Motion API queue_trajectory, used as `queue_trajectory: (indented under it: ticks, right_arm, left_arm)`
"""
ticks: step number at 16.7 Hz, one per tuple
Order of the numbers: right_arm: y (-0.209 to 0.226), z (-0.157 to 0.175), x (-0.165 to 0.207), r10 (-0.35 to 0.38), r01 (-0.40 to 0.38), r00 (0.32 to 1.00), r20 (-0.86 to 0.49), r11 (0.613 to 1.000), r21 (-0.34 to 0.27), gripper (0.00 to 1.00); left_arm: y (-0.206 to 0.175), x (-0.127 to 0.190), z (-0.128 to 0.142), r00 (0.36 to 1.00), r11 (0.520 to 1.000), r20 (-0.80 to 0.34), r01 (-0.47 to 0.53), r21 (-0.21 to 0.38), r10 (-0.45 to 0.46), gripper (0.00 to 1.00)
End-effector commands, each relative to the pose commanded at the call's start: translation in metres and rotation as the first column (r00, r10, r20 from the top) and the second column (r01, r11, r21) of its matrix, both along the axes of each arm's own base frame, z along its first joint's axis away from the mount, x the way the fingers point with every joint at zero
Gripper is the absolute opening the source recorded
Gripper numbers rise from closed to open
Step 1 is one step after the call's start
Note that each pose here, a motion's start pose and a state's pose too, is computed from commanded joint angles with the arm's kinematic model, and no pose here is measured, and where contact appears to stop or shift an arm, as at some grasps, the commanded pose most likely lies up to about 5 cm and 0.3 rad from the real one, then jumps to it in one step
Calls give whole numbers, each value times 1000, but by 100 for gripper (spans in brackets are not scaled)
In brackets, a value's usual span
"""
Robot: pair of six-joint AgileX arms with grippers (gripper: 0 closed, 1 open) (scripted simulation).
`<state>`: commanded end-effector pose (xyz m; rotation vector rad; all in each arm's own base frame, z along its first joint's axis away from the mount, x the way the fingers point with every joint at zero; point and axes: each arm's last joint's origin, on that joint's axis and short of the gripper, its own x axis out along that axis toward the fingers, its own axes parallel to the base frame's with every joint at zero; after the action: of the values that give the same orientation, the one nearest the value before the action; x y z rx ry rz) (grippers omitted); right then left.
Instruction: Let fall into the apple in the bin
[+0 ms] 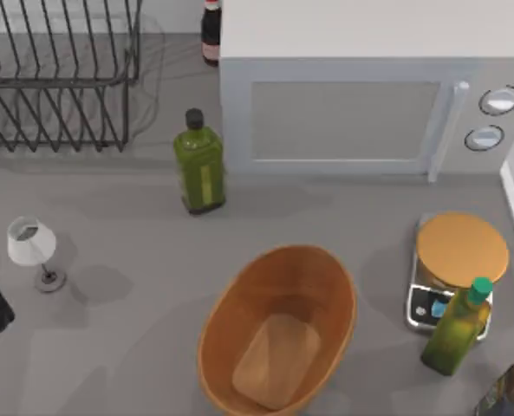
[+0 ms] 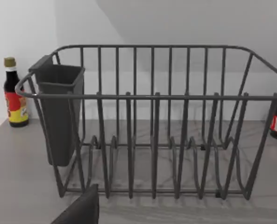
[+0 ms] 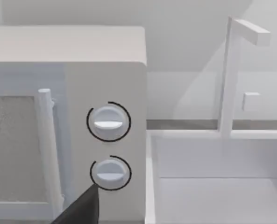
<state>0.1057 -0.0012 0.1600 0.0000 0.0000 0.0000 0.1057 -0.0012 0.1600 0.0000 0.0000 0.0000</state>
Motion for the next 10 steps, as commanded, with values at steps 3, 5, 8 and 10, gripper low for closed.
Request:
queue_trajectory:
  ticks: [3, 5, 8, 10]
  right_arm:
    - [0, 0, 0, 0, 0, 1000, 0, 1000, 0, 100]
    - [0, 0, 0, 0, 0, 1000, 0, 1000, 0, 100]
    - [0, 0, 0, 0, 0, 1000, 0, 1000, 0, 100]
    - [0, 0, 0, 0, 0, 1000, 0, 1000, 0, 100]
  left_arm:
    - [0, 0, 2, 1000, 1000, -7, -2, 4, 2, 100]
    - [1, 1, 12, 999, 1000, -43, -11, 21, 12, 100]
    - [4, 6, 36, 987, 997, -158, -22, 68, 32, 100]
    - [8, 18, 54, 959, 994, -281, -17, 105, 46, 100]
